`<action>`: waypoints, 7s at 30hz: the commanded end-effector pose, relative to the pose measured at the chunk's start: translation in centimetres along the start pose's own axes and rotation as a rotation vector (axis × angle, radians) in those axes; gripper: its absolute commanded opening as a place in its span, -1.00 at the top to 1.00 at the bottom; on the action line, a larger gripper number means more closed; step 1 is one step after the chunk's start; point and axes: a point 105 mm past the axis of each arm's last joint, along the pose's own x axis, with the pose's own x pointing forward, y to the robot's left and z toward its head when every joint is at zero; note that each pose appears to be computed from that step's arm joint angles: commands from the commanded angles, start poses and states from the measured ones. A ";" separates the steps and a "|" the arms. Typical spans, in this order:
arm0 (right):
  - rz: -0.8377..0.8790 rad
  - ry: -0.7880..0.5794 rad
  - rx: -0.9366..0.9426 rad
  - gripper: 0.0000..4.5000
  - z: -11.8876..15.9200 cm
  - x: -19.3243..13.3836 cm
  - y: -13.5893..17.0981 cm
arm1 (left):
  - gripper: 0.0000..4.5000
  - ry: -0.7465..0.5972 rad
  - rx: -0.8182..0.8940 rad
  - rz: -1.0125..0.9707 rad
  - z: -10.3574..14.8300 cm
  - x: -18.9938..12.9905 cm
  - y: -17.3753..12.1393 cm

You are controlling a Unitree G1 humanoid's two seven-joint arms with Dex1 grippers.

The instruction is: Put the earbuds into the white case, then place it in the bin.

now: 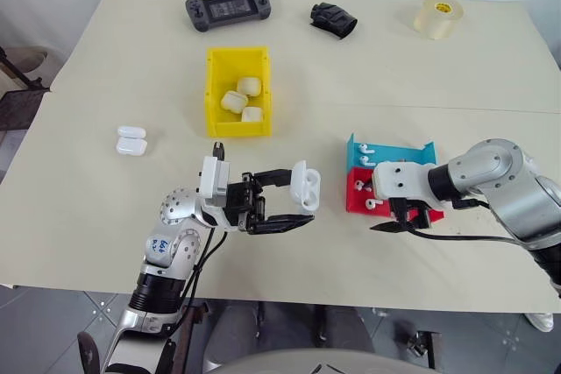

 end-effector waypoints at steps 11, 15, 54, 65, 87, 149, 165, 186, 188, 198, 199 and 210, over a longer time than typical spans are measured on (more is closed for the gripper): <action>-0.001 0.023 -0.063 -0.59 0.2 0.0 0.0 | -0.22 -0.002 0.040 -0.014 0.9 0.1 -0.2; 0.015 0.025 -0.061 -0.01 0.2 0.1 0.3 | -0.22 0.001 0.040 -0.013 1.0 0.1 -0.2; -0.099 -0.381 0.039 0.77 5.3 -3.8 1.1 | -0.22 0.019 0.026 -0.036 0.6 -1.0 -0.4; -0.364 -1.093 0.272 0.77 10.2 -8.6 3.4 | -0.22 -0.054 -0.012 -0.078 0.7 -0.7 0.4; -0.449 -1.438 0.366 0.77 15.1 -6.6 3.6 | -0.22 -0.113 -0.073 -0.136 1.8 0.8 0.8; -0.204 -1.201 0.492 0.77 11.6 -3.8 3.5 | -0.22 -0.146 -0.013 -0.120 2.6 1.6 1.3; -0.240 -1.195 0.380 -0.99 11.4 -7.1 3.1 | -0.22 -0.141 -0.007 -0.110 1.8 1.0 0.9; -0.530 -0.590 0.489 -0.99 -5.6 -9.3 4.0 | -0.22 -0.018 0.039 -0.095 -0.7 -0.7 -1.5; -0.498 -0.527 0.504 -0.99 -5.2 -8.8 2.4 | -0.22 -0.017 0.040 -0.084 -0.7 -0.8 -1.6; -0.379 -0.318 0.492 -0.99 -2.3 -7.1 -6.3 | -0.22 -0.017 0.047 -0.037 -0.6 -0.4 -1.9; -0.356 -0.295 0.509 -0.99 -2.0 -6.6 -7.1 | -0.22 -0.018 0.048 -0.035 -0.6 -0.3 -1.9; -0.251 -0.069 0.396 -0.99 -2.3 -3.7 -11.5 | -0.22 -0.023 0.068 0.003 -0.3 0.2 -1.9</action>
